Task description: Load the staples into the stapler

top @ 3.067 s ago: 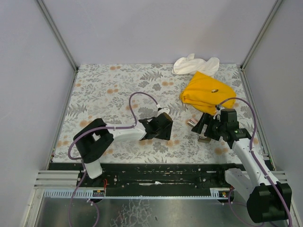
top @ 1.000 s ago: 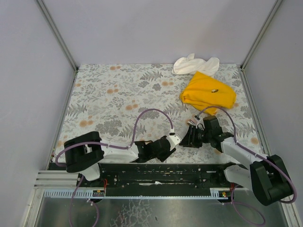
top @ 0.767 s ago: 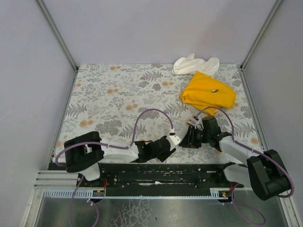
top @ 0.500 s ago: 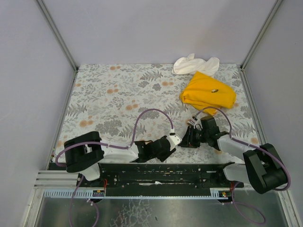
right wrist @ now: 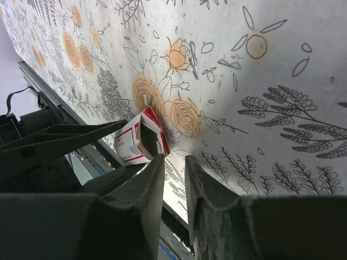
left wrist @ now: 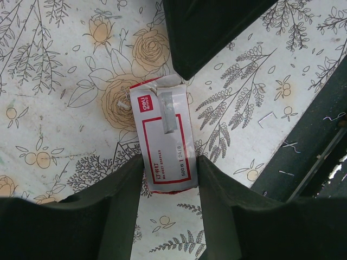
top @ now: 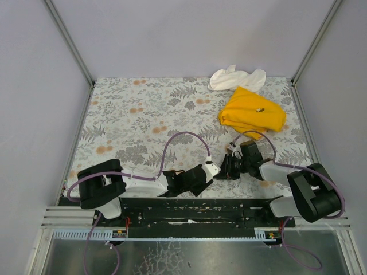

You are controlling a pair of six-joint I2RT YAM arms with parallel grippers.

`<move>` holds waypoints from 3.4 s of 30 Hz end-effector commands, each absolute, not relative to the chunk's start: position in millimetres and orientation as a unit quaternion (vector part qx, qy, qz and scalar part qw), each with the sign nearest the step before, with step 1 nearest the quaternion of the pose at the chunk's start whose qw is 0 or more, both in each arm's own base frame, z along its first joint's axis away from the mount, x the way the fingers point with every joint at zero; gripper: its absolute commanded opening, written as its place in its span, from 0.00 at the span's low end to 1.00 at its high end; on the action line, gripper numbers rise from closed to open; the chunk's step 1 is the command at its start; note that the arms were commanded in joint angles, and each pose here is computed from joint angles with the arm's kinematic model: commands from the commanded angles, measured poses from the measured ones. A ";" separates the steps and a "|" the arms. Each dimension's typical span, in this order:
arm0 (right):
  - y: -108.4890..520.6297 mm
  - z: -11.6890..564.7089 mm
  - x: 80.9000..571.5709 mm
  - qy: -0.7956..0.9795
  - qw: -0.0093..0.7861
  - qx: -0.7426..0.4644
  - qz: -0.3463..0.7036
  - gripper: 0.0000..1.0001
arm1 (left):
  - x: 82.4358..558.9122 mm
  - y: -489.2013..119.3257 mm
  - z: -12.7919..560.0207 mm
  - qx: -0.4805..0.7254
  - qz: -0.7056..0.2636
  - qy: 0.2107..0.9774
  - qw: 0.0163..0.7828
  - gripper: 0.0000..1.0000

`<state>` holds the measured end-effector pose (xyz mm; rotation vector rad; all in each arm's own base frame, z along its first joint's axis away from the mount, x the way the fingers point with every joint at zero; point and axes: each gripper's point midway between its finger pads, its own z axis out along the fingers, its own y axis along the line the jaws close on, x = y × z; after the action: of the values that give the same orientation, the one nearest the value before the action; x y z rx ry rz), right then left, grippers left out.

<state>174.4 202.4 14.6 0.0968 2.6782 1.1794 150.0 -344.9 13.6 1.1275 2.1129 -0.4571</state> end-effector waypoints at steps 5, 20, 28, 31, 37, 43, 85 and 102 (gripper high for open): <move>218.3 26.8 183.5 0.894 0.117 0.012 0.432 0.28 | 144.7 -336.0 -2.6 0.456 -0.158 0.813 0.325 0.42; 227.6 20.9 180.5 0.894 0.102 0.003 0.436 0.14 | 145.2 -336.0 -2.8 0.459 -0.157 0.812 0.325 0.42; 221.5 19.9 183.8 0.900 0.124 0.010 0.417 0.00 | 160.3 -338.9 22.9 0.404 -0.153 0.824 0.366 0.72; 217.9 19.1 183.5 0.902 0.133 0.017 0.411 0.00 | 164.5 -340.7 46.9 0.364 -0.170 0.830 0.388 0.78; 214.7 20.0 184.0 0.902 0.144 0.024 0.405 0.00 | 160.7 -338.6 70.4 0.330 -0.213 0.829 0.399 0.80; 211.2 16.1 180.4 0.906 0.138 0.038 0.398 0.00 | 156.5 -343.8 59.6 0.353 -0.221 0.827 0.377 0.80; 207.1 9.1 193.0 0.922 0.143 0.009 0.361 0.14 | 160.6 -345.0 1.5 0.452 -0.155 0.808 0.343 0.46; 196.1 8.1 198.2 0.930 0.165 0.013 0.328 0.00 | 161.0 -337.9 -1.1 0.451 -0.144 0.811 0.343 0.43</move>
<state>191.2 202.0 7.3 0.0645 2.6642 1.0208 161.8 -352.2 14.8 1.1329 2.0874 -0.4316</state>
